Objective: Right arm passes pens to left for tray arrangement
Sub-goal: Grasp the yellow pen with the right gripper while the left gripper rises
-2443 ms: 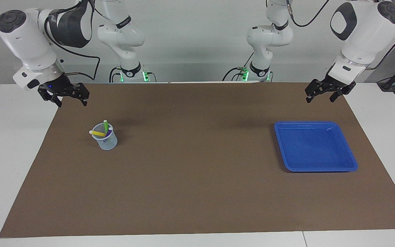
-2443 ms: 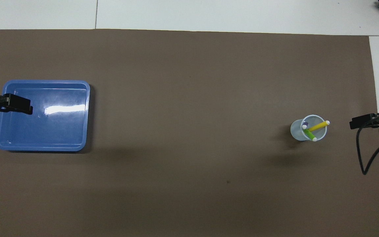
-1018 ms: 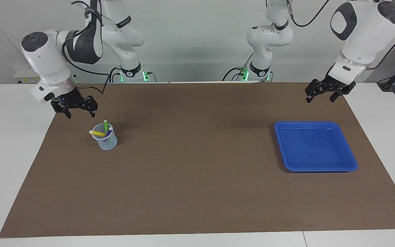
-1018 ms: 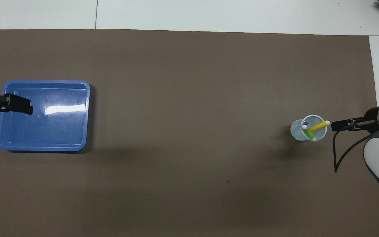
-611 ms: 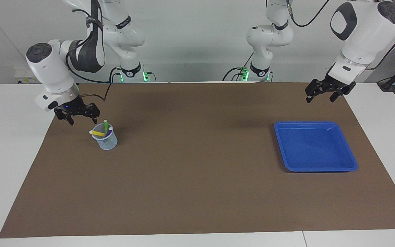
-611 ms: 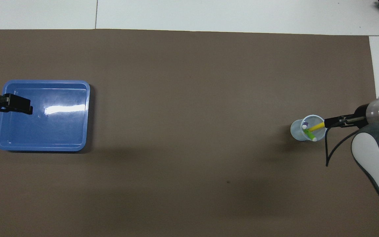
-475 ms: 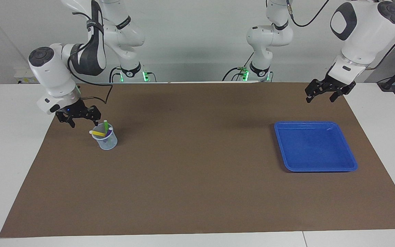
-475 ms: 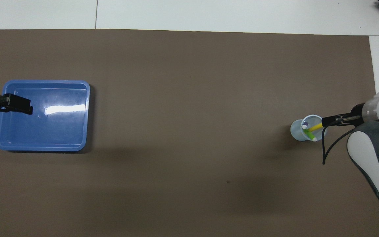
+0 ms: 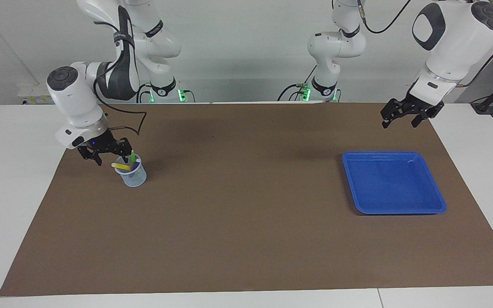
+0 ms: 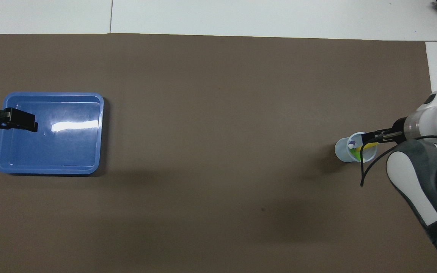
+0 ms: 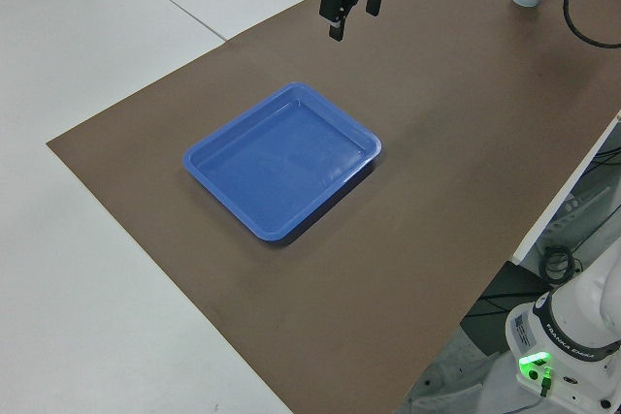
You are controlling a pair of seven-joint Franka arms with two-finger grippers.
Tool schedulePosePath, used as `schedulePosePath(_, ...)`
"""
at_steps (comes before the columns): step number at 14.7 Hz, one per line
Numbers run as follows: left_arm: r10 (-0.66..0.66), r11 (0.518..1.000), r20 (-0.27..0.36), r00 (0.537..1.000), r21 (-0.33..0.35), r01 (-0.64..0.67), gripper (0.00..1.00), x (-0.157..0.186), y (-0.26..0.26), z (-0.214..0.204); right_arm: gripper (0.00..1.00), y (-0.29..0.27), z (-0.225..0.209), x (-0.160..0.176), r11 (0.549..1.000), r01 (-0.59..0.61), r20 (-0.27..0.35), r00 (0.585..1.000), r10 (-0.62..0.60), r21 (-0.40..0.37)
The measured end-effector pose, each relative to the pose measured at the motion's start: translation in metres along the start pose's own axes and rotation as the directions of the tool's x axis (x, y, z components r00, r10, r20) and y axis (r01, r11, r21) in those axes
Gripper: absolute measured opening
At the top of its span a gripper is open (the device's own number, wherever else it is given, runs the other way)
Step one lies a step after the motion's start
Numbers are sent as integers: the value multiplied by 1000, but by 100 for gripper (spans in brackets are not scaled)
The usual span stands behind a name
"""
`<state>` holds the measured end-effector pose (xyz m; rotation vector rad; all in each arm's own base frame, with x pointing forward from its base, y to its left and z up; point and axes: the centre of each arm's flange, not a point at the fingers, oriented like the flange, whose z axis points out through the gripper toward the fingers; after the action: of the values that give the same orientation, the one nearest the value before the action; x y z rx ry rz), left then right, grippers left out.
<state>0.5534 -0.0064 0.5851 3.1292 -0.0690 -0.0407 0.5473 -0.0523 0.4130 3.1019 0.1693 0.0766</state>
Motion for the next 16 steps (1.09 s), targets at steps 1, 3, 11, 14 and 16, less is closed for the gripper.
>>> schedulePosePath(1, 0, 1000, 0, 1000, 0, 0, 100, 0, 0, 0, 90, 0, 2, 0, 1000, 0, -1, 1000, 0, 0)
schedulePosePath(3, 0, 1000, 0, 1000, 0, 0, 100, 0, 0, 0, 89, 0, 9, 0, 1000, 0, -7, 1000, 0, -1)
schedulePosePath(11, -4, 1000, 7, 1000, 0, 4, 100, -1, 2, 1, 81, 3, 25, -7, 1000, -8, 4, 1000, 8, 2)
schedulePosePath(14, -114, 993, 7, 993, 1, 114, 100, -1, 10, 0, 73, 3, 26, -8, 1000, -8, 7, 1000, 8, 2)
schedulePosePath(16, -183, 983, 6, 983, 2, 183, 100, -2, 26, -1, 68, 3, 27, -9, 1000, -8, 8, 1000, 8, 2)
